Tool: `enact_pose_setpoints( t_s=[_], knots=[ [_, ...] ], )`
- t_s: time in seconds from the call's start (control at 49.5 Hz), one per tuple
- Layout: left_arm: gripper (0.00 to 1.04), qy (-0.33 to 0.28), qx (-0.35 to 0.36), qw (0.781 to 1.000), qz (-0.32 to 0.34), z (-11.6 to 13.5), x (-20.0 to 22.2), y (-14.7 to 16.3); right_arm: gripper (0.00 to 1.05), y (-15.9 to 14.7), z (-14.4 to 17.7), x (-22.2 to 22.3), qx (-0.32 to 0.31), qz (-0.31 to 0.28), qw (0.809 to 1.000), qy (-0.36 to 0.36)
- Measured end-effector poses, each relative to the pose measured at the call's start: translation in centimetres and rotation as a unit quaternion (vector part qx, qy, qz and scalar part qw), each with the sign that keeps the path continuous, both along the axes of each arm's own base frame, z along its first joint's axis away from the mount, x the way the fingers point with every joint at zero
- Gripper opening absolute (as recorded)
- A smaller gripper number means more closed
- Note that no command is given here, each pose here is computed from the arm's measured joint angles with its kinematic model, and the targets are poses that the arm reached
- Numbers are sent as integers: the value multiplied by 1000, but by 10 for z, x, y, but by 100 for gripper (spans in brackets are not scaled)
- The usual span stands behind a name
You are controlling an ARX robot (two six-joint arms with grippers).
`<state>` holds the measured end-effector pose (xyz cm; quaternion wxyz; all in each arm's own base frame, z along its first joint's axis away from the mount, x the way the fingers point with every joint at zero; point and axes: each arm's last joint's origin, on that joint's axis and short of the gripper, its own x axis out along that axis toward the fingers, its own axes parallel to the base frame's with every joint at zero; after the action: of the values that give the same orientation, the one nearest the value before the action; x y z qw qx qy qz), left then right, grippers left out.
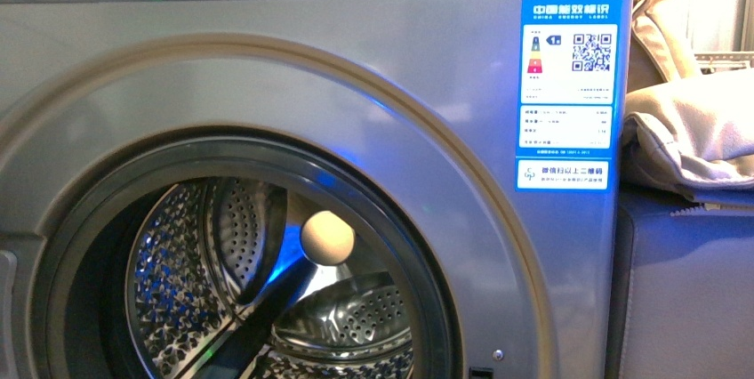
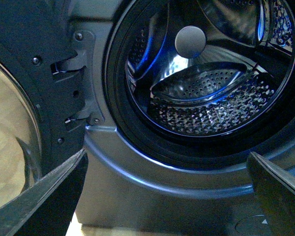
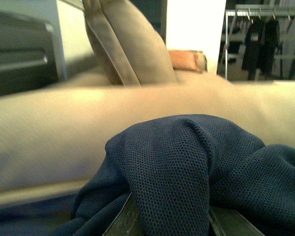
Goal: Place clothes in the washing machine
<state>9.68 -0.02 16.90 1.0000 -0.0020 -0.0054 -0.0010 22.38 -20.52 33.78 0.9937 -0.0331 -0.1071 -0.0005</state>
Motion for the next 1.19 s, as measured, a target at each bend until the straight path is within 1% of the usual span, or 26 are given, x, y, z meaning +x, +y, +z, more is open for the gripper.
enact_pose_setpoints(
  t_s=[0.061, 0.141, 0.202, 0.242, 0.384, 0.444, 0.566, 0.687, 0.828, 0.889, 1.03, 1.192],
  knots=[
    [98, 0, 0, 1000, 0, 0, 0, 0, 13, 12, 25, -2, -20, 12, 999, -32],
    [98, 0, 0, 1000, 0, 0, 0, 0, 13, 40, 68, -8, -47, 46, 994, -87],
    [98, 0, 0, 1000, 0, 0, 0, 0, 13, 59, 90, -14, -57, 70, 989, -115],
    [98, 0, 0, 1000, 0, 0, 0, 0, 13, 72, 102, -19, -60, 88, 986, -129],
    [98, 0, 0, 1000, 0, 0, 0, 0, 13, 112, 126, -31, -55, 150, 976, -148],
    [98, 0, 0, 1000, 0, 0, 0, 0, 13, 132, 133, -38, -54, 178, 970, -155],
    [98, 0, 0, 1000, 0, 0, 0, 0, 13, 155, 141, -47, -54, 208, 963, -164],
    [98, 0, 0, 1000, 0, 0, 0, 0, 13, 186, 150, -55, -47, 239, 955, -172],
    [98, 0, 0, 1000, 0, 0, 0, 0, 13, 212, 152, -57, -43, 265, 949, -166],
    [98, 0, 0, 1000, 0, 0, 0, 0, 13, 231, 152, -55, -43, 280, 945, -161],
    [98, 0, 0, 1000, 0, 0, 0, 0, 13, 264, 155, -53, -38, 302, 939, -157],
    [98, 0, 0, 1000, 0, 0, 0, 0, 13, 288, 152, -56, -44, 331, 930, -156]
  ],
)
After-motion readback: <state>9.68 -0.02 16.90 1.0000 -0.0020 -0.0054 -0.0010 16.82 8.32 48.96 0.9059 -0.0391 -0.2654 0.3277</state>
